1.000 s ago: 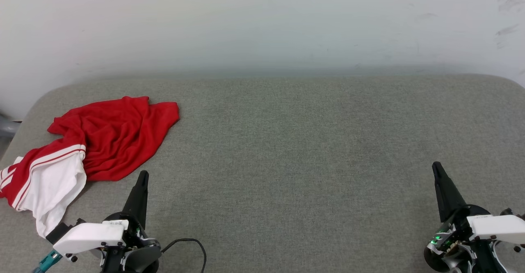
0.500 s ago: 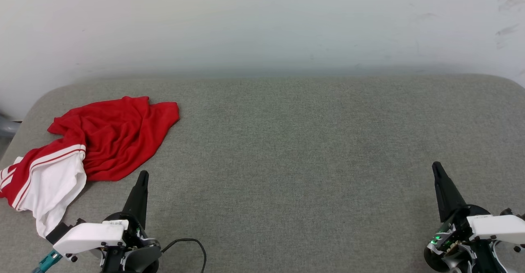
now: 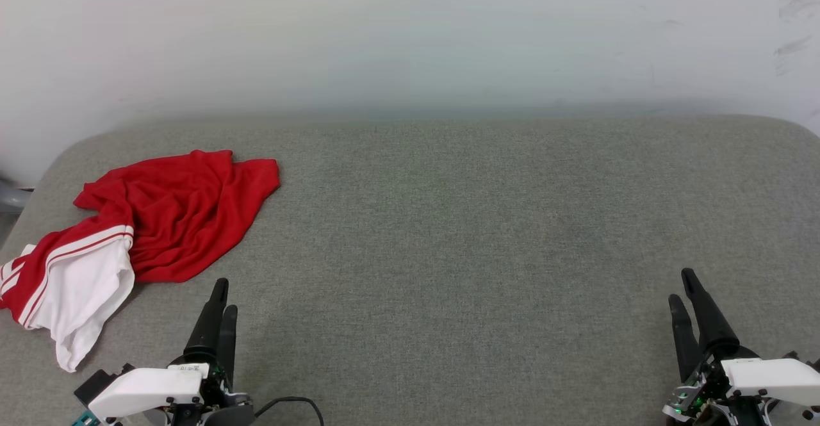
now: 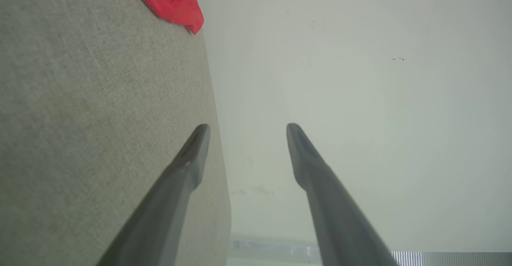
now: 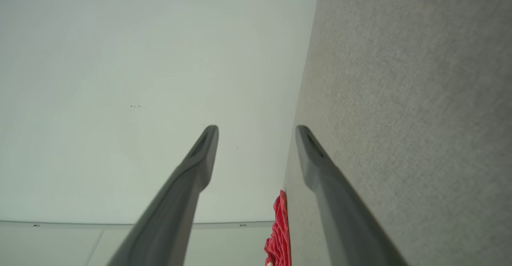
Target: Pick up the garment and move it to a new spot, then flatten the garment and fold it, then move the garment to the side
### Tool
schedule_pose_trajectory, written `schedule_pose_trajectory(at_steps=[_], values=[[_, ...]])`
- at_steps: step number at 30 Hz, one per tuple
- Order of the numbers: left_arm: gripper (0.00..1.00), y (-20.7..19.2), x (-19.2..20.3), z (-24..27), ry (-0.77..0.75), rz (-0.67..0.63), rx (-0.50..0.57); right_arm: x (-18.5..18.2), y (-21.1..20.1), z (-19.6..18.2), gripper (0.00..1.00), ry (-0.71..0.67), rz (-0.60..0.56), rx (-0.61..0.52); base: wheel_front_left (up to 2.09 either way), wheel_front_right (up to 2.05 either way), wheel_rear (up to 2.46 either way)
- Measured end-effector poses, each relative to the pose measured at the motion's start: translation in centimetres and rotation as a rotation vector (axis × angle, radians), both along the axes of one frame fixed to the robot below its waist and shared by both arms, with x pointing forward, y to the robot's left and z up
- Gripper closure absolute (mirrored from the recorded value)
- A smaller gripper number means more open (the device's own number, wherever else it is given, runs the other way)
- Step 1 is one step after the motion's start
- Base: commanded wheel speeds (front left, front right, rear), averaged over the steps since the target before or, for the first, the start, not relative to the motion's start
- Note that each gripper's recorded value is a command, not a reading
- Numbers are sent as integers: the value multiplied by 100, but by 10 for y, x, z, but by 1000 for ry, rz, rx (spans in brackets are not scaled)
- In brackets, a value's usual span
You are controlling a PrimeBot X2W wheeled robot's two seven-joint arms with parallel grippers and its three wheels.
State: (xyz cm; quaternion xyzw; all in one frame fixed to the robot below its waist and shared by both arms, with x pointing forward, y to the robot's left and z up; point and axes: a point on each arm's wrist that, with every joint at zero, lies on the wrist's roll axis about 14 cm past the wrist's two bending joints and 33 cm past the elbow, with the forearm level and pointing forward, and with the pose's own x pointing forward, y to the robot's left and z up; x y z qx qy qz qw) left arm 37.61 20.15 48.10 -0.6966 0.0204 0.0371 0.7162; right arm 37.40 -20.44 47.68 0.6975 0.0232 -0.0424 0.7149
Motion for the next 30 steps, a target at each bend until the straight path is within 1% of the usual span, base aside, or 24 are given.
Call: schedule_pose_trajectory(at_steps=[3, 8, 25, 30], values=[[0, 3, 1, 3, -6, 10, 48, 1, -2, 4, 0, -10, -5, -51, 0, 0, 0], [0, 6, 2, 11, -18, 21, 146, 4, -2, 15, 0, -37, -4, -168, 0, 0, 0], [0, 5, 5, 30, -11, 35, 521, 5, 2, 42, 0, -107, 4, -585, 0, 0, 0], [0, 2, 4, 32, -8, 35, 631, 5, 5, 48, 0, -125, 9, -686, 0, 0, 0]])
